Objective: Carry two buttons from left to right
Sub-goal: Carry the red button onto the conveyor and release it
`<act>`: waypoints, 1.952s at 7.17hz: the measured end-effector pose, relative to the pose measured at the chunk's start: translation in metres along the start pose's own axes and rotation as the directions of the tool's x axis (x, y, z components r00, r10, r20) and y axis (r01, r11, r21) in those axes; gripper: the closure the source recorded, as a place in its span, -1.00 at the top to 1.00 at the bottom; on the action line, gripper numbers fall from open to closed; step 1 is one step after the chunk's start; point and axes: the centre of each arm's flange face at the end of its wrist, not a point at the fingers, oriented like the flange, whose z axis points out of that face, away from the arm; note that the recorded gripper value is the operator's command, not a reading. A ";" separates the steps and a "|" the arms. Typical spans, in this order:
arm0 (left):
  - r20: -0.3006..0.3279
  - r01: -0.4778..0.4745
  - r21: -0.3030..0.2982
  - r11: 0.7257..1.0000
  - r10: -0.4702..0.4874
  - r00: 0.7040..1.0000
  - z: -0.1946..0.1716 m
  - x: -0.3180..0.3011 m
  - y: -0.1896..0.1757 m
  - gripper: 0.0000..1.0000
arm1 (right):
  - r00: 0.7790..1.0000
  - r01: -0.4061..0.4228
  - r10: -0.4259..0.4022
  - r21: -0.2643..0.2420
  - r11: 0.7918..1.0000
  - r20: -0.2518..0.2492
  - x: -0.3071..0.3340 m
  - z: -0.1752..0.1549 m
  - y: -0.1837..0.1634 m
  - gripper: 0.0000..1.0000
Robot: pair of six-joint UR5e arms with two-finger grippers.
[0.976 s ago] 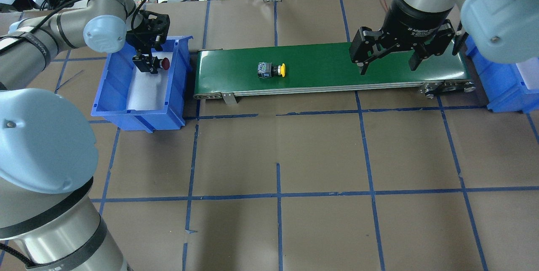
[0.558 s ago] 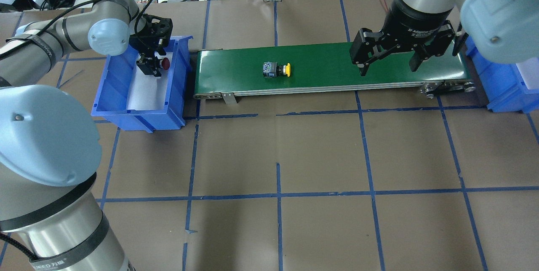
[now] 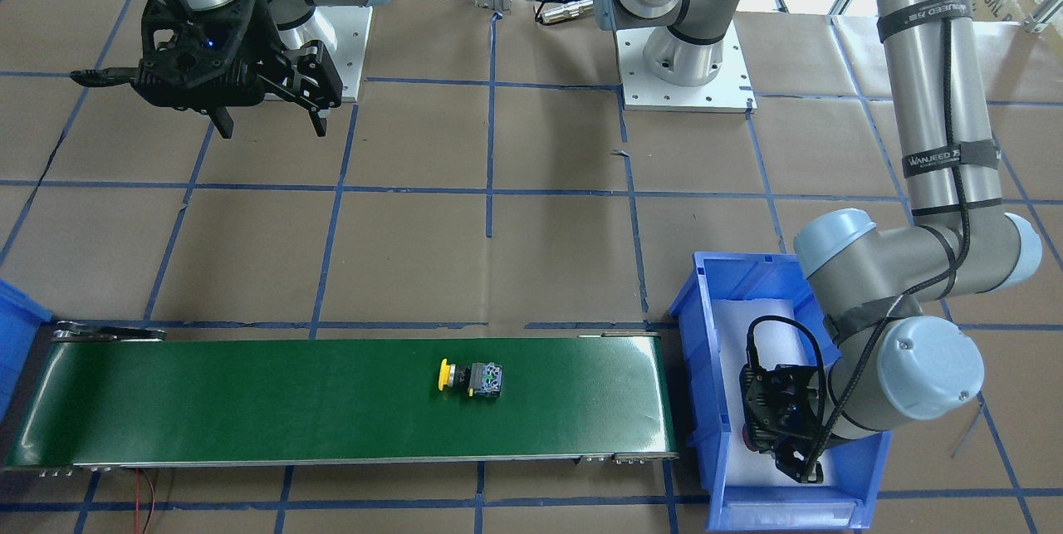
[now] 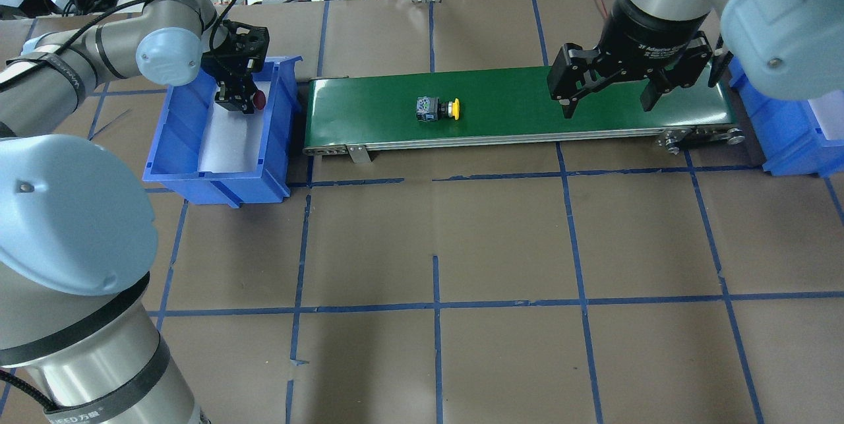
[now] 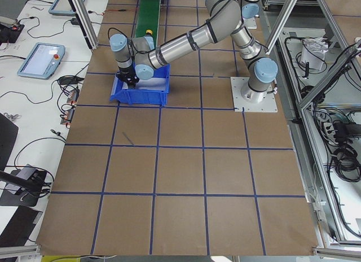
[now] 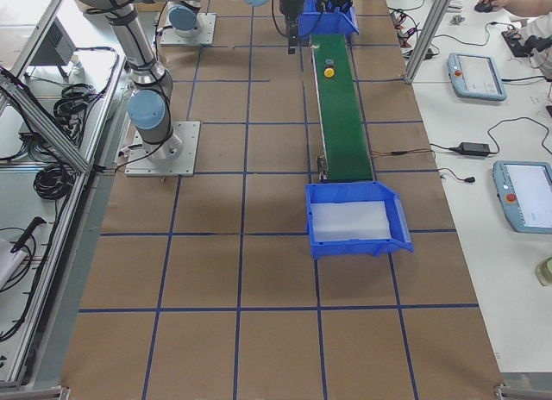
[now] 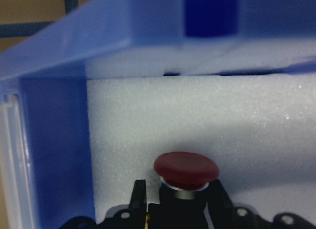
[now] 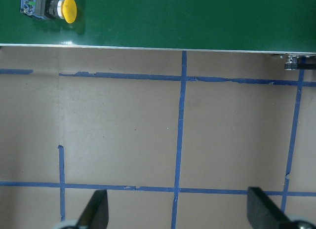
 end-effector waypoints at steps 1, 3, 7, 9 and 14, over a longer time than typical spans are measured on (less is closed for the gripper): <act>0.004 0.014 -0.002 1.000 -0.014 1.000 -0.031 0.010 -0.006 -0.65 | 1.000 0.000 0.000 0.001 1.000 -0.001 0.000 0.000 0.000 1.00; -0.004 0.072 -0.001 0.997 -0.072 0.997 -0.109 0.045 -0.021 -0.65 | 1.000 -0.001 0.001 0.000 1.000 -0.005 0.001 0.000 0.000 1.00; 0.031 0.111 0.004 0.994 -0.111 0.993 -0.117 0.075 -0.153 -0.65 | 1.000 -0.004 0.004 0.000 1.000 -0.005 0.001 0.000 0.000 1.00; 0.071 0.039 -0.026 0.999 -0.037 0.997 -0.069 0.068 -0.201 -0.64 | 1.000 -0.005 0.005 -0.001 1.000 -0.005 0.001 0.000 0.000 1.00; 0.057 0.014 -0.055 0.998 -0.011 0.998 -0.005 0.056 -0.223 0.99 | 1.000 -0.014 0.014 -0.006 1.000 -0.005 0.003 0.001 0.000 1.00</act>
